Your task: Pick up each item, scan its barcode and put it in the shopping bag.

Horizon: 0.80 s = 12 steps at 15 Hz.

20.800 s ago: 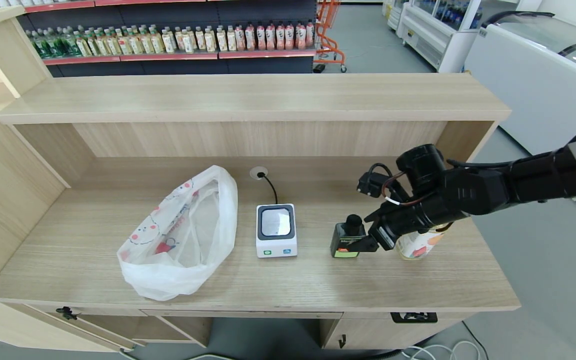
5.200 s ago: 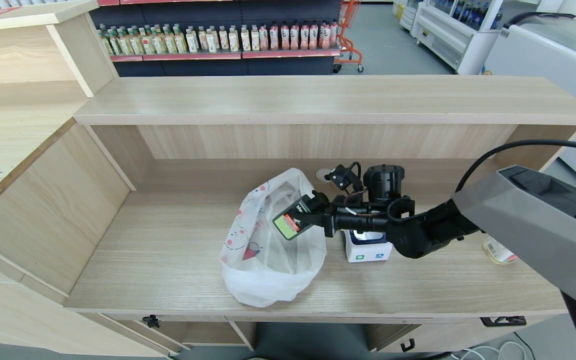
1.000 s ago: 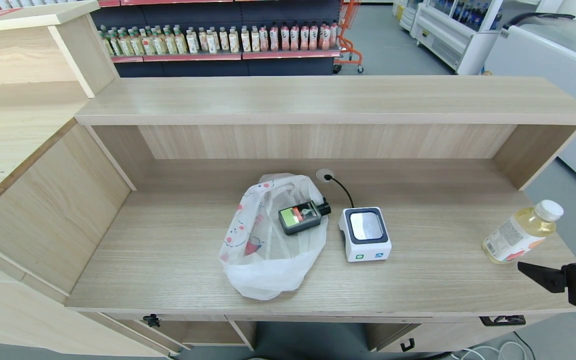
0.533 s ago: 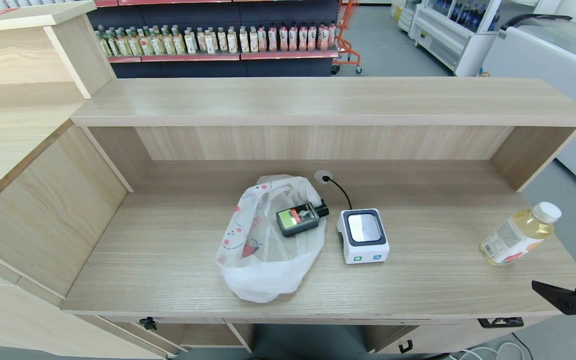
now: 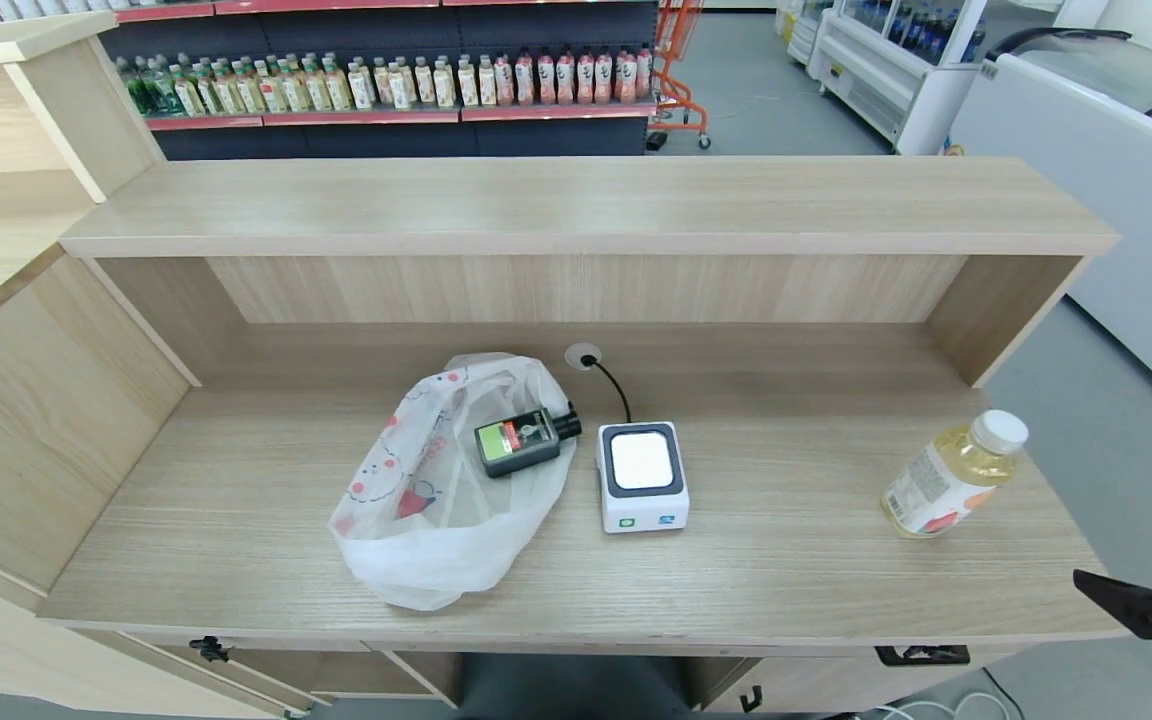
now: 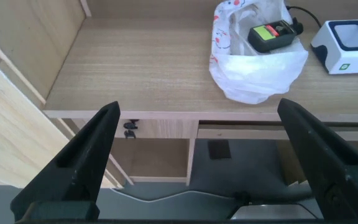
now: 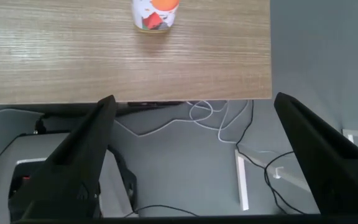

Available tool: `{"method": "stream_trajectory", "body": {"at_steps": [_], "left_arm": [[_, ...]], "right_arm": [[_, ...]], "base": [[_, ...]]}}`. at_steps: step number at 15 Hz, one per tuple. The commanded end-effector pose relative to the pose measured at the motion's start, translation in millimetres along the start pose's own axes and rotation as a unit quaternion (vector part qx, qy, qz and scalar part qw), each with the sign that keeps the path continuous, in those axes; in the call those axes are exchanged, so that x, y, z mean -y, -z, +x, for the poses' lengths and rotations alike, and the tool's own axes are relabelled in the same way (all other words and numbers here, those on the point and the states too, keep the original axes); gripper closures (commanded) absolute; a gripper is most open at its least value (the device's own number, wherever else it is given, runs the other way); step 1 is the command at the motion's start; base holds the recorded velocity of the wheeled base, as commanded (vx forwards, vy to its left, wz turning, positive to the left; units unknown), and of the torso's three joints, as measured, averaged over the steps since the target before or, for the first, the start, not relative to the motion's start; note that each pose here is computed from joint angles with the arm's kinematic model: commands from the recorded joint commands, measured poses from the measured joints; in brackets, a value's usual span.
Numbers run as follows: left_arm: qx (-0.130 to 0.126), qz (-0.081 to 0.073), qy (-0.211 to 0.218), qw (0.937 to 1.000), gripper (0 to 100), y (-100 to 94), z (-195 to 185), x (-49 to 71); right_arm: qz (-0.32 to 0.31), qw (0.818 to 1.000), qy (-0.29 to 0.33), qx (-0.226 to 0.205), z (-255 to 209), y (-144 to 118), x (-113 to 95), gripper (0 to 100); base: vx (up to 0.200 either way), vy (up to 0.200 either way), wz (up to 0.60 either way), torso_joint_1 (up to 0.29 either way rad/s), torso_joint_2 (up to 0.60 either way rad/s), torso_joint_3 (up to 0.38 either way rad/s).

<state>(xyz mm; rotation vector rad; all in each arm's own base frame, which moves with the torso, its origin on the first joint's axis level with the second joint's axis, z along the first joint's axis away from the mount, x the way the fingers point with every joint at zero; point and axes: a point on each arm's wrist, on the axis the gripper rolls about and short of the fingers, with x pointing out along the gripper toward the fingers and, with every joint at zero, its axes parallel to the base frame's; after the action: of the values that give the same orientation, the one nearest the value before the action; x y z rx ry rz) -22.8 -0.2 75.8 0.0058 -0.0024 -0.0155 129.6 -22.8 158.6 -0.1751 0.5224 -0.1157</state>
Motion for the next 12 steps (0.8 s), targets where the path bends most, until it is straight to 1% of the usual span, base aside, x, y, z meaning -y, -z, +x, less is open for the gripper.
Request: {"method": "stream_trajectory", "body": {"at_steps": [1,2,3,4,8,10,12], "left_arm": [[0.000,0.000,0.000,1.0000,0,0.0,0,0.0],[0.000,0.000,0.000,1.0000,0,0.0,0,0.0],[0.000,0.000,0.000,1.0000,0,0.0,0,0.0],[0.000,0.000,0.000,1.0000,0,0.0,0,0.0],[0.000,0.000,0.000,1.0000,0,0.0,0,0.0],[0.000,0.000,0.000,1.0000,0,0.0,0,0.0],[0.000,0.000,0.000,1.0000,0,0.0,0,0.0]], "right_arm": [[0.002,1.000,-0.010,-0.006,2,2,-1,0],[0.003,0.999,-0.033,-0.003,2,4,-2,0],[0.004,0.999,-0.043,-0.001,2,4,-3,0],[0.006,0.997,-0.081,0.000,2,8,-5,0],[0.011,0.991,-0.131,0.000,5,12,-8,0],[0.023,0.984,-0.175,0.020,4,11,-10,0],[0.021,0.982,-0.187,0.031,6,12,-12,0]], "base": [[0.000,-0.200,0.00,0.002,0.01,0.002],[0.000,-0.200,0.00,0.002,0.01,0.002],[0.000,-0.200,0.00,0.002,0.00,0.002],[0.000,-0.200,0.00,0.002,0.00,0.002],[0.000,-0.200,0.00,0.001,0.00,0.002],[0.000,-0.200,0.00,0.002,0.00,0.002],[0.000,-0.200,0.00,0.005,0.00,0.002]]}}
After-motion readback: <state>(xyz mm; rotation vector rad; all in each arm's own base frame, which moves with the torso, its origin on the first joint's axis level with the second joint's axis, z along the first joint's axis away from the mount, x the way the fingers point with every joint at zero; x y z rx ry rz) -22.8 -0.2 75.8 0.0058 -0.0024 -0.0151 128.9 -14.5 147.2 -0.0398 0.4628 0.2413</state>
